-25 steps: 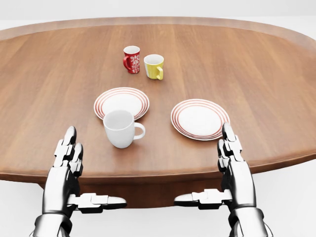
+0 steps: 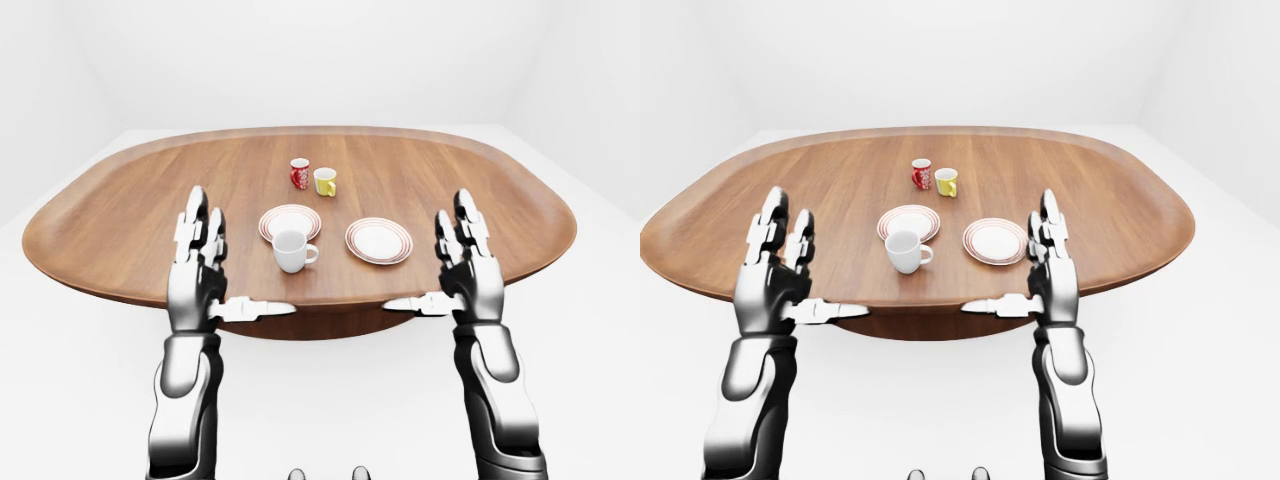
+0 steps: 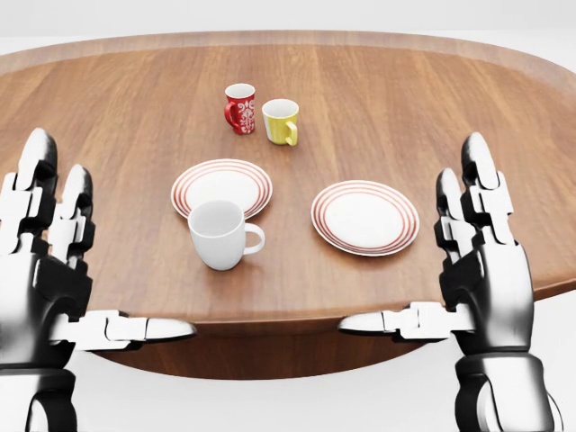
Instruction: Put the white mug on the left plate.
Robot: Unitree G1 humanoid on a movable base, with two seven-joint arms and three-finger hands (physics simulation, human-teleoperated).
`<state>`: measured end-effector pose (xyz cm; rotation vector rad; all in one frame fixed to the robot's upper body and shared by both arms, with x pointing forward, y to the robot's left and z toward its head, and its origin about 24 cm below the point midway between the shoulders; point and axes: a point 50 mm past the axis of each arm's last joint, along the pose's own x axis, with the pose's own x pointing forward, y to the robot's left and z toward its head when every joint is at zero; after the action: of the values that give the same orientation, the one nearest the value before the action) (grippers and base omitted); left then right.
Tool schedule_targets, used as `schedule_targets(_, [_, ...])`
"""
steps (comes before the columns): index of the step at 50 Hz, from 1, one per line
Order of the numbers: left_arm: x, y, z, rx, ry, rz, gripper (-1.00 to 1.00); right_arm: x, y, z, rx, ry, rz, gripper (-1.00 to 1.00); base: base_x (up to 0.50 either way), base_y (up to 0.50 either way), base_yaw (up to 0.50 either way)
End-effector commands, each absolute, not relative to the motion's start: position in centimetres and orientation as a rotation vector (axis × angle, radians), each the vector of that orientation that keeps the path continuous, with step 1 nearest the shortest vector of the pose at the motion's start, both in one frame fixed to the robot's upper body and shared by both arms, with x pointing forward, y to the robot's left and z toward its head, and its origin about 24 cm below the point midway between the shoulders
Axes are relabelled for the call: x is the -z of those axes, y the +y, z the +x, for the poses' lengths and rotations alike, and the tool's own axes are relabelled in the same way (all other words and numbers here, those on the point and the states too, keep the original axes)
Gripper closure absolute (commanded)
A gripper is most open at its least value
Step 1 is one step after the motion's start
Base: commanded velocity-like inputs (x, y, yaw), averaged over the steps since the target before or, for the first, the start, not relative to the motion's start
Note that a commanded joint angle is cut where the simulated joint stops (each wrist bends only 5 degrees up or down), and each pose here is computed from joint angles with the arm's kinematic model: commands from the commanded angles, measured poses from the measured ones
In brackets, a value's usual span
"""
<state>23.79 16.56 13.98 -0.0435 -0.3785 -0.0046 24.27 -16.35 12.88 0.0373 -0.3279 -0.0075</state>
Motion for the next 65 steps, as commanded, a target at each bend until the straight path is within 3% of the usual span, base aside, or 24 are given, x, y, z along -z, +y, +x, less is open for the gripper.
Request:
schedule_targets(1, [-18.6, 16.6, 21.3, 0.014, -0.604, -0.059, -1.0, -17.2, -16.6, 22.4, -0.007, -0.531, 0.092, -1.0, 0.0, 0.0, 0.0])
schedule_targets(15, [-17.8, 17.0, 22.1, -0.006, -0.56, -0.065, -1.0, -17.0, -16.7, 22.4, -0.02, -0.525, 0.077, -1.0, 0.0, 0.02, 0.0])
schedule_targets(44, [-17.4, 17.0, 22.2, -0.004, -0.541, -0.049, -1.0, -16.8, -16.8, 22.5, -0.016, -0.514, 0.059, -1.0, 0.0, 0.49, 0.0])
schedule_targets(55, [-17.4, 17.1, 22.2, -0.005, -0.544, -0.048, -1.0, -16.9, -17.1, 22.5, -0.014, -0.519, 0.077, -1.0, 0.0, 0.0, 0.0])
schedule_targets(65, [-17.3, 17.0, 22.3, -0.006, -0.535, -0.049, -1.0, -16.8, -17.0, 22.3, -0.033, -0.518, 0.098, -1.0, 0.41, 0.0, 0.0])
